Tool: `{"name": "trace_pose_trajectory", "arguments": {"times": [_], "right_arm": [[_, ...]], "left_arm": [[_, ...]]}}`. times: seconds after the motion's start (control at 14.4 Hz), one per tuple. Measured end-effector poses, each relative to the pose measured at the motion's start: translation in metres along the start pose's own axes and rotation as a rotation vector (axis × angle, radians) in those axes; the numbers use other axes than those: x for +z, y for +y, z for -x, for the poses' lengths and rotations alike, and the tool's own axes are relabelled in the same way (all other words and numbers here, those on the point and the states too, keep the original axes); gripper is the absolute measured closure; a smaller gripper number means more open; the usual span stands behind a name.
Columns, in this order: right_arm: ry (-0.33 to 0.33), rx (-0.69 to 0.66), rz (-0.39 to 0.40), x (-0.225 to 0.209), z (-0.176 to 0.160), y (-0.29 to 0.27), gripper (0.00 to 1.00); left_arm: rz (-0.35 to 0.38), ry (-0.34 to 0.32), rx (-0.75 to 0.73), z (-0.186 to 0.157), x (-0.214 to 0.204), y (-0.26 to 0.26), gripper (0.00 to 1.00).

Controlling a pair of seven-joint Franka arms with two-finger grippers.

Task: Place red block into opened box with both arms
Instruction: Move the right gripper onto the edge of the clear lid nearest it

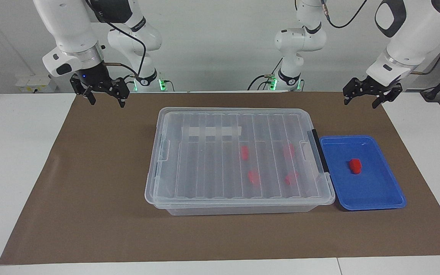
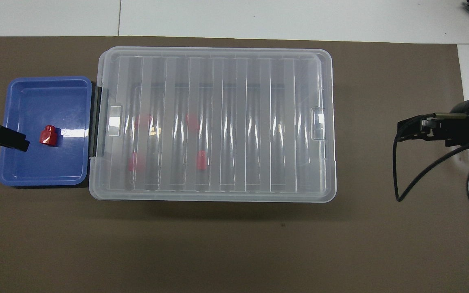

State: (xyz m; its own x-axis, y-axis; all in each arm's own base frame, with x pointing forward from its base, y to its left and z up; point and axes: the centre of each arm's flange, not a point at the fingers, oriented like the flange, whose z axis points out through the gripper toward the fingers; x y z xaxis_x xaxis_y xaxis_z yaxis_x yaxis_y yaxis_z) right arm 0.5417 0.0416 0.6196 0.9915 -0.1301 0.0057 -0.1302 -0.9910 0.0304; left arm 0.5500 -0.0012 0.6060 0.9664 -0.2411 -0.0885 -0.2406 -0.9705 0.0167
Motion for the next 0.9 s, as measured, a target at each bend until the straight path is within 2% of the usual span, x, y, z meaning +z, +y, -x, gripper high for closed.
{"name": "trace_pose_trajectory", "arguments": {"times": [0.21,0.42,0.9], "right_arm": [[0.002,0.000,0.000,0.000,0.000,0.000,0.00],[0.034,-0.006,-0.007,0.000,-0.003,-0.004,0.00],[0.073,-0.023,-0.020,0.039,-0.007,-0.038,0.04]], "left_arm": [[0.000,0.000,0.000,0.000,0.000,0.000,0.00],[0.000,0.000,0.000,0.000,0.000,0.000,0.00],[0.000,0.000,0.000,0.000,0.000,0.000,0.00]]}}
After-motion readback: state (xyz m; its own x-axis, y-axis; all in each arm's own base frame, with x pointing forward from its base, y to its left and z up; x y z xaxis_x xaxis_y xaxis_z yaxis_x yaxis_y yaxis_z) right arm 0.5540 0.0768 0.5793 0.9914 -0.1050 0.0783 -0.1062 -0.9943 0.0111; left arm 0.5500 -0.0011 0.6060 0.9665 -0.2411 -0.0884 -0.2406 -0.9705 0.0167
